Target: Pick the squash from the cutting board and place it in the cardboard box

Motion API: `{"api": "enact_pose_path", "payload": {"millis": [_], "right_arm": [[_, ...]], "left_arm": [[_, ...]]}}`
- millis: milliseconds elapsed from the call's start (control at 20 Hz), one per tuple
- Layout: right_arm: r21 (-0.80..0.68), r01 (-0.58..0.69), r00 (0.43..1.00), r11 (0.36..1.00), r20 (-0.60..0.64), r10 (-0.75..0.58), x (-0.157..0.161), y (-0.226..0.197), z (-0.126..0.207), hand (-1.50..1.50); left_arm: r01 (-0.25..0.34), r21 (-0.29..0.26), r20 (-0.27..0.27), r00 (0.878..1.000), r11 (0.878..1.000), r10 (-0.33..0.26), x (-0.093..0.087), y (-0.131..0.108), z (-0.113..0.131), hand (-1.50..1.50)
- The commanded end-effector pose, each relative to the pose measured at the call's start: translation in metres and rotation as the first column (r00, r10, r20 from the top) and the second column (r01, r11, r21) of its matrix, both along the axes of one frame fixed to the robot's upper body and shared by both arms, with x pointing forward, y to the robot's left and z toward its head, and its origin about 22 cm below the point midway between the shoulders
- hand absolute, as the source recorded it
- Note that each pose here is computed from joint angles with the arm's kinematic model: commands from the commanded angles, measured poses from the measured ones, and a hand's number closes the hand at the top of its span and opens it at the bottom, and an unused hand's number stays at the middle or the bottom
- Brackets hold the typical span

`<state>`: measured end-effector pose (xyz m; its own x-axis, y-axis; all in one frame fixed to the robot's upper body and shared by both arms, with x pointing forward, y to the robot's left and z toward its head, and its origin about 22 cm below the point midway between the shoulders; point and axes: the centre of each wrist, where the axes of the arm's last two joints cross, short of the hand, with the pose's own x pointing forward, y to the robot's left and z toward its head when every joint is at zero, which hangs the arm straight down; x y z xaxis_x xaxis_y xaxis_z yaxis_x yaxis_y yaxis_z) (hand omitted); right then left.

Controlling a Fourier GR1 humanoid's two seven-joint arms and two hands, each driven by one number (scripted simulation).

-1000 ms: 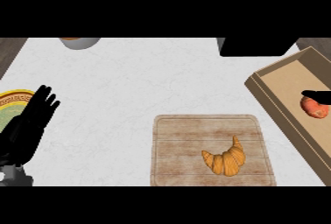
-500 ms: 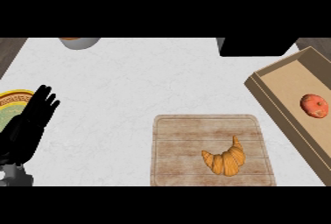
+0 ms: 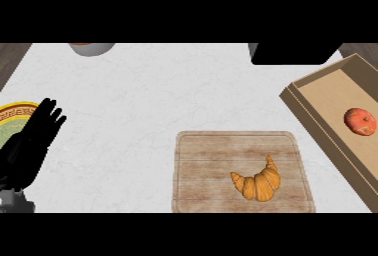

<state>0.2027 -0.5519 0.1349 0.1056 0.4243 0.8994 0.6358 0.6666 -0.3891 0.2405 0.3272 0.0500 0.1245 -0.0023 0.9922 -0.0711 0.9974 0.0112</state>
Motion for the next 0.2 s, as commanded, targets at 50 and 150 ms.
{"api": "enact_pose_path", "payload": {"millis": [50,150], "right_arm": [[-0.001,-0.025,1.000,1.000,0.009,0.025,-0.025,-0.014,0.001,-1.50],[-0.016,-0.023,1.000,1.000,-0.011,0.023,-0.023,-0.029,0.012,-1.50]], "left_arm": [[-0.003,0.009,0.010,1.000,1.000,0.003,-0.004,-0.007,-0.013,0.00],[0.005,-0.002,-0.006,1.000,1.000,-0.005,0.011,-0.011,-0.008,0.00]]}}
